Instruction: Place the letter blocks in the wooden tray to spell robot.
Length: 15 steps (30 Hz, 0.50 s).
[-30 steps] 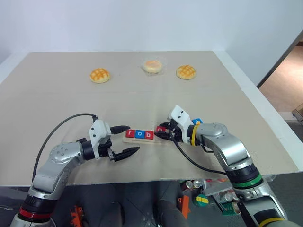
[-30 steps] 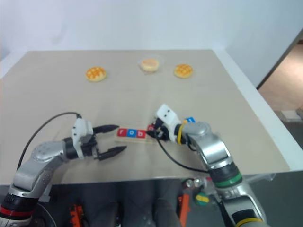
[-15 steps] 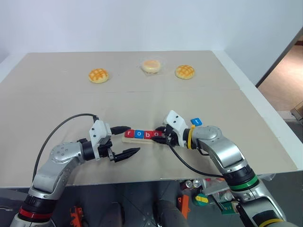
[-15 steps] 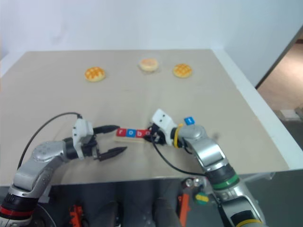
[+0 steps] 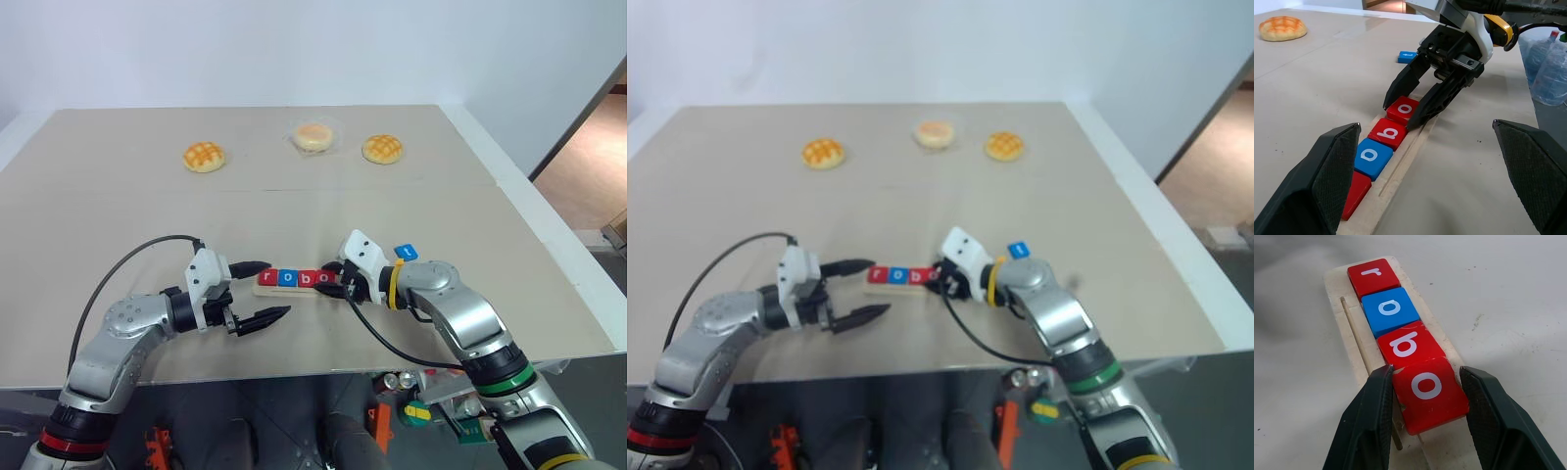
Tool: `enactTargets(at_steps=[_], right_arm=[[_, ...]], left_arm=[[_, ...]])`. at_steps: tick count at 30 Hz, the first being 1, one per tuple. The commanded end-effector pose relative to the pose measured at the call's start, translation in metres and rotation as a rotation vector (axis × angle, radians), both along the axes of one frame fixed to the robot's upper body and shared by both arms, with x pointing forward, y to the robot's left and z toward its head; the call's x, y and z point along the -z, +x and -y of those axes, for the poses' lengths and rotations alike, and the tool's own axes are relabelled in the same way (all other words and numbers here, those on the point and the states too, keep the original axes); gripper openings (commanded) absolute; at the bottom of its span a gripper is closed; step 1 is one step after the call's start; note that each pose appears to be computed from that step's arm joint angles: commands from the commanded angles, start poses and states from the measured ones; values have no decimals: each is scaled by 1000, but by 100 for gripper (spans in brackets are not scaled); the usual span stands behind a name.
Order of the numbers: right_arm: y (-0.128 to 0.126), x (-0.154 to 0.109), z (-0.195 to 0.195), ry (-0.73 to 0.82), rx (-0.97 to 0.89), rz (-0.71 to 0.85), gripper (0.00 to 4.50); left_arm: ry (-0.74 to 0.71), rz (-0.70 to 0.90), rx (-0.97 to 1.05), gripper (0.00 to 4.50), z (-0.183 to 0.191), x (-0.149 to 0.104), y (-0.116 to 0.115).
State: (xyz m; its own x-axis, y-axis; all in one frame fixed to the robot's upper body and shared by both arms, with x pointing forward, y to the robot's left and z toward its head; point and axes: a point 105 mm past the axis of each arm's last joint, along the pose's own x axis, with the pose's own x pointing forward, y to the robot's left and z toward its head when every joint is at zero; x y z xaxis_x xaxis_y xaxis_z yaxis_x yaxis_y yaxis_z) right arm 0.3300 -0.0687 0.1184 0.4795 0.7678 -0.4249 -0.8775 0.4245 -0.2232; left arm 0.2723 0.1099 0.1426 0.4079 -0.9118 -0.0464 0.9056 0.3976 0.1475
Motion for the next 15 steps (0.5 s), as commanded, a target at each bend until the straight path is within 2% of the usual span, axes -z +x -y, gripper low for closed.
enactTargets(at_steps=[1,15], right_arm=[[-1,-4,-3,2,-36,18,157],[2,-2,10,-46,-87,21,157]], left_arm=[[-9,36,21,450,4,-10,-3],[-8,29,18,450,4,-10,-4]])
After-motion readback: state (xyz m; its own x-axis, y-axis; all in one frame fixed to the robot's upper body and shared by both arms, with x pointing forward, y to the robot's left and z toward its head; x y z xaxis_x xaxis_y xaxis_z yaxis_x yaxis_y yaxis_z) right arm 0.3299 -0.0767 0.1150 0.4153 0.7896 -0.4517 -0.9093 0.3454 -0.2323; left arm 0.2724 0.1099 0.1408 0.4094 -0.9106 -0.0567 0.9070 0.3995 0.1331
